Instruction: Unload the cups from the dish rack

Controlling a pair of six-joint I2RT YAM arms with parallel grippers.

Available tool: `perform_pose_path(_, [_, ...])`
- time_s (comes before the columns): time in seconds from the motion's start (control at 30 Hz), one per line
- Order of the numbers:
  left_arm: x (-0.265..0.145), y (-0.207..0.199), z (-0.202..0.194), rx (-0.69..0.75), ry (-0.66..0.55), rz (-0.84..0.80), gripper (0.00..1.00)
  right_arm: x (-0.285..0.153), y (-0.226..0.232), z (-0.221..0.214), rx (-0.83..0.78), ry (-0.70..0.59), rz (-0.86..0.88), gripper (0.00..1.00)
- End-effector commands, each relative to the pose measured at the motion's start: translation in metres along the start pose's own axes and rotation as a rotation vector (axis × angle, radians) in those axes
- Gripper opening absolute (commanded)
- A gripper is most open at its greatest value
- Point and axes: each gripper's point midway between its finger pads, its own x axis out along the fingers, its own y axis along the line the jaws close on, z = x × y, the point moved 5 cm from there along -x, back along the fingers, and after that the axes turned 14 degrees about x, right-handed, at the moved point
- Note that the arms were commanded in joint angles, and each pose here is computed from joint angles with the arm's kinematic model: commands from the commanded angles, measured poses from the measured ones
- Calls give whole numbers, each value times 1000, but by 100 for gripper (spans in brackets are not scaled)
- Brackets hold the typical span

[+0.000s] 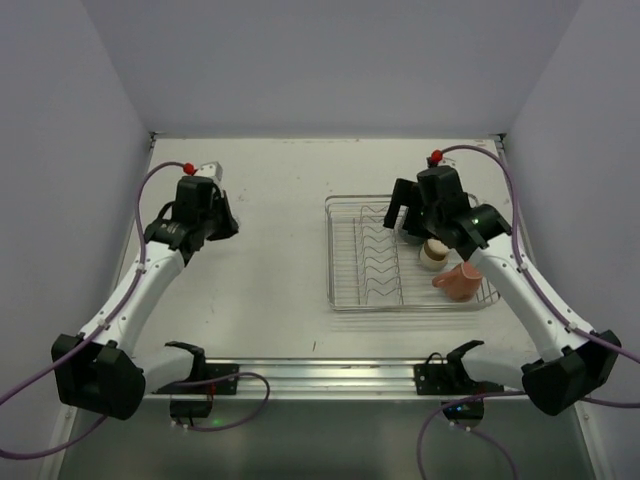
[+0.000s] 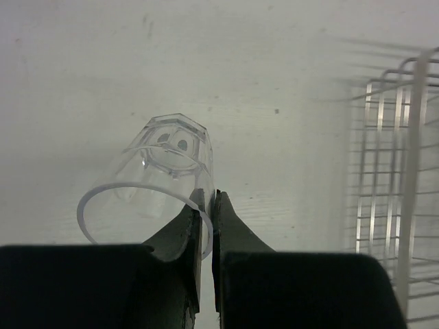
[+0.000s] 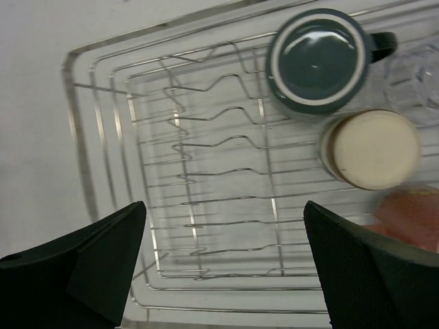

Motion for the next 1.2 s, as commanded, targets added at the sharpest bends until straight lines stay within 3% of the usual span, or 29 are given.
perform_pose_path(0.0, [6,43,-15,37,96,210,0,1,-38,10,-59,-34,-211,99])
perform_pose_path(0.13, [20,63,-35,-5,161,225,0,2,-53,9,-57,-25,-234,99])
perform_pose_path(0.37, [30,92,-34,-29,195,324,0,1,-69,8,-51,-12,-235,99])
perform_pose_path(0.87, [72,102,-45,-26,348,280,0,1,-89,10,-53,-1,-291,99])
perform_pose_path(1.17, [79,110,-42,-57,352,282,25,5,-97,8,-46,13,-319,99])
